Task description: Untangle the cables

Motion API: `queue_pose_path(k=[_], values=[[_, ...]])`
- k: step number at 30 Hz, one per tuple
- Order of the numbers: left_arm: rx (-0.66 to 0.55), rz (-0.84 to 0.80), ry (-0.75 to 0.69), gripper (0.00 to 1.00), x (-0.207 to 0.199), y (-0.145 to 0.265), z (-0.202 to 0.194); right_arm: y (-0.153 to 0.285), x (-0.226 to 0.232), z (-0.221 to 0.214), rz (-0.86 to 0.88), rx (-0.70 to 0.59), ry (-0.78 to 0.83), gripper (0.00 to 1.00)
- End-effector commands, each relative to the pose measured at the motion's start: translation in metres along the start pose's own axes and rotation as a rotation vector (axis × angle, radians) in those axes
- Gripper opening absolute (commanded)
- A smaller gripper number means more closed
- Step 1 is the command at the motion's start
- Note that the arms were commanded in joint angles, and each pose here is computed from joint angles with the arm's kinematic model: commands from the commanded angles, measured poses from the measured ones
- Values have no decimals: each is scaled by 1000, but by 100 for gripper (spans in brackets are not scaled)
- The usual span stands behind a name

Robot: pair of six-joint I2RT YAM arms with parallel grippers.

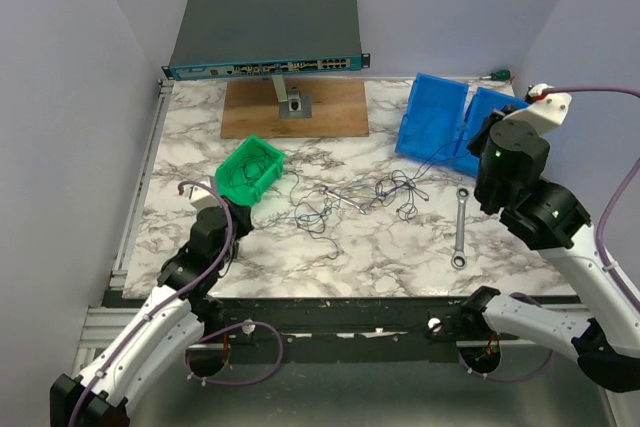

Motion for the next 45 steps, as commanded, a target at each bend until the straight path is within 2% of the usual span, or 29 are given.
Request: queue_pose_path(k=[1, 3, 7, 14, 18, 20, 23, 27, 30, 31, 34, 38, 45], values=[[71, -199, -92, 3, -33, -4, 1, -3, 11, -14, 46, 42, 35, 1], [171, -316, -169, 6, -60, 0, -2, -2, 23, -17, 128, 68, 43, 1], [233, -392, -313, 38, -94, 4, -12, 1, 42, -16, 247, 106, 30, 1], [279, -486, -343, 81, -112, -6, -28, 6, 58, -17, 369, 135, 19, 1], [264, -542, -348, 97, -118, -14, -34, 8, 61, -13, 406, 125, 12, 1], [238, -554, -346, 99, -121, -19, -34, 9, 61, -9, 417, 123, 10, 1], [143, -465, -287, 99, -118, -27, -23, 11, 61, -4, 431, 113, 4, 1], [59, -557, -270, 99, -123, -27, -18, 10, 62, 3, 428, 96, 1, 1], [106, -701, -333, 97, -136, -23, -26, 10, 64, 8, 429, 98, 2, 1], [115, -742, -360, 92, -141, -25, -29, 10, 64, 10, 431, 96, 0, 1], [182, -824, -421, 85, -157, -32, -46, 11, 66, 12, 443, 96, -12, 1], [171, -924, -511, 84, -180, -31, -63, 13, 71, 17, 468, 101, -27, 1], [235, -1029, -546, 84, -208, -40, -82, 19, 72, 30, 519, 91, -56, 1]])
Point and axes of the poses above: each gripper's point midway between its finger pads, its own y axis back along the fingers, its own x axis along the line the jaws close on, z = x × y, the point moved 6 cm from there along y, back along the fingers, and after that the axes turned 9 degrees about y, right-handed, at the moved point
